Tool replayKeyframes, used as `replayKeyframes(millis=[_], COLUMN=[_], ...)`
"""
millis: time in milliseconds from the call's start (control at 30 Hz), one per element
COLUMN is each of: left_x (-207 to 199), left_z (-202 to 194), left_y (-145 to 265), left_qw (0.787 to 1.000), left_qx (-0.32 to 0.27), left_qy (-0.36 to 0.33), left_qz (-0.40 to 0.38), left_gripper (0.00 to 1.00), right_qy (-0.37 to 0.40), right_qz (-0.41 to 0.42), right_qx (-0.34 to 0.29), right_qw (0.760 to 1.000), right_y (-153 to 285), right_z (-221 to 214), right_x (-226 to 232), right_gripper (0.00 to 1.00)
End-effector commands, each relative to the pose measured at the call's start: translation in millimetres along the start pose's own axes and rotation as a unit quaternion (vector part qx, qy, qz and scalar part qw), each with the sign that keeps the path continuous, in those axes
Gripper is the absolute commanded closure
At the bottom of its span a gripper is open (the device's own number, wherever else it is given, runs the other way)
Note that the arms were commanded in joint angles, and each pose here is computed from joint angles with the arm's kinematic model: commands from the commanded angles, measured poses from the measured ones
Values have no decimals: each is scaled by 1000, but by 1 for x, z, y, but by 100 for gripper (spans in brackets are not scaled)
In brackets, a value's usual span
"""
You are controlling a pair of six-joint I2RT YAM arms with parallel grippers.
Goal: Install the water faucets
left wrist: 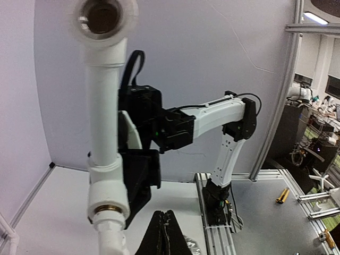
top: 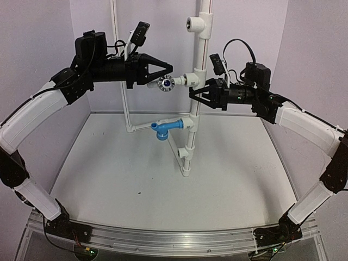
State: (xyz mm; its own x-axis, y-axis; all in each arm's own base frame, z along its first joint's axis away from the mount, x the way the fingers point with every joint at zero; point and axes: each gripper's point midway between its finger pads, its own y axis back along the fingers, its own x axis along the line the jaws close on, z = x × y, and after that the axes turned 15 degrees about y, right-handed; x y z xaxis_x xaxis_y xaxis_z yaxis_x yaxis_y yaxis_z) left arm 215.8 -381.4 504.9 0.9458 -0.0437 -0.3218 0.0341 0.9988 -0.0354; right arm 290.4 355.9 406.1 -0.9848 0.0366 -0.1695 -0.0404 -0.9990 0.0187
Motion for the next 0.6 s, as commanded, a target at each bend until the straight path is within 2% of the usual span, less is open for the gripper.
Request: replayKeyframes(millis=[0, 233, 567], left_x=[-33, -35, -16], left_z=[4, -12, -38], left_y=[1, 5, 9], left_qw=[999, 999, 998], left_qx=[15, 33, 37], left_qy=[-20, 0, 8], left_qz=[-37, -24, 40], left_gripper=[100, 100, 100], right_qy=[-137, -138, -145], right_qz=[4, 0, -6], right_qx=[45, 43, 43], right_qw=[990, 990, 988], right_y=[-3, -3, -3], right_z=[-33, -30, -30], right_x=[1, -1, -4], right_gripper=[100, 100, 100])
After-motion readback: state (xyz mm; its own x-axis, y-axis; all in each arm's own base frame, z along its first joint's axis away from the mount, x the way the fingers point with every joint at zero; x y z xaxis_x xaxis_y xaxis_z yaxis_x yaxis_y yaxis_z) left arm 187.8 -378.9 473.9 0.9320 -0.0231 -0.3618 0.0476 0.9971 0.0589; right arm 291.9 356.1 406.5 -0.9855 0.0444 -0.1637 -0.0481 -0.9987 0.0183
